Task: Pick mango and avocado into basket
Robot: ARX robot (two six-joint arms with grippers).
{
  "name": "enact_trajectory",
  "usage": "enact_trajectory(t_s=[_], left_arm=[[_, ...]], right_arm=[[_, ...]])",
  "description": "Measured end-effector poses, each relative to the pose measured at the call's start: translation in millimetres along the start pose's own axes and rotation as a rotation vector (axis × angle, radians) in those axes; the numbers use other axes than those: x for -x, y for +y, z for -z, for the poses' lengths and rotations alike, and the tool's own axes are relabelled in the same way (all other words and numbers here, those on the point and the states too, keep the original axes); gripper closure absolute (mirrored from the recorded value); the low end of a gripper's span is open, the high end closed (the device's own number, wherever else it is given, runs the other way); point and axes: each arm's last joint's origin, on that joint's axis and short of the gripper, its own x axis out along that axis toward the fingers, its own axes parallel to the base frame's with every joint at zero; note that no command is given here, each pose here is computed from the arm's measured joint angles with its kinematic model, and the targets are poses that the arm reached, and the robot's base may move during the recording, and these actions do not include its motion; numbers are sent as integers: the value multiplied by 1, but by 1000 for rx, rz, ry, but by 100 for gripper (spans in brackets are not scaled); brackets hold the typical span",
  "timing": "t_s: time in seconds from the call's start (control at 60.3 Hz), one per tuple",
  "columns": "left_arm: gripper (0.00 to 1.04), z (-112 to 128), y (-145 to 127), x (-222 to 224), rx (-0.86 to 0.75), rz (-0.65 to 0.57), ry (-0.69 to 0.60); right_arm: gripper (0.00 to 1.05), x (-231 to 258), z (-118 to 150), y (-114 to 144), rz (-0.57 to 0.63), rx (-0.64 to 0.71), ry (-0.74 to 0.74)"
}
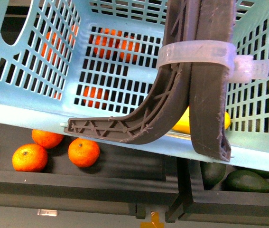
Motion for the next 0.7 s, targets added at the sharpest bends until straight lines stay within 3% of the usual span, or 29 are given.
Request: enact_trajectory(t_s=[0.149,0.332,0.53,0.696], left_arm=[[94,0,0,0,0,-1,0],[94,0,0,0,0,-14,-7],[94,0,0,0,0,-6,-3],[94,0,0,0,0,-3,-1]], right_arm=[[9,-37,9,15,42,252,48],[9,-59,23,13,16,586,114],[9,-71,5,4,-110,1059,112],[9,-79,-7,11,-250,1251,108]])
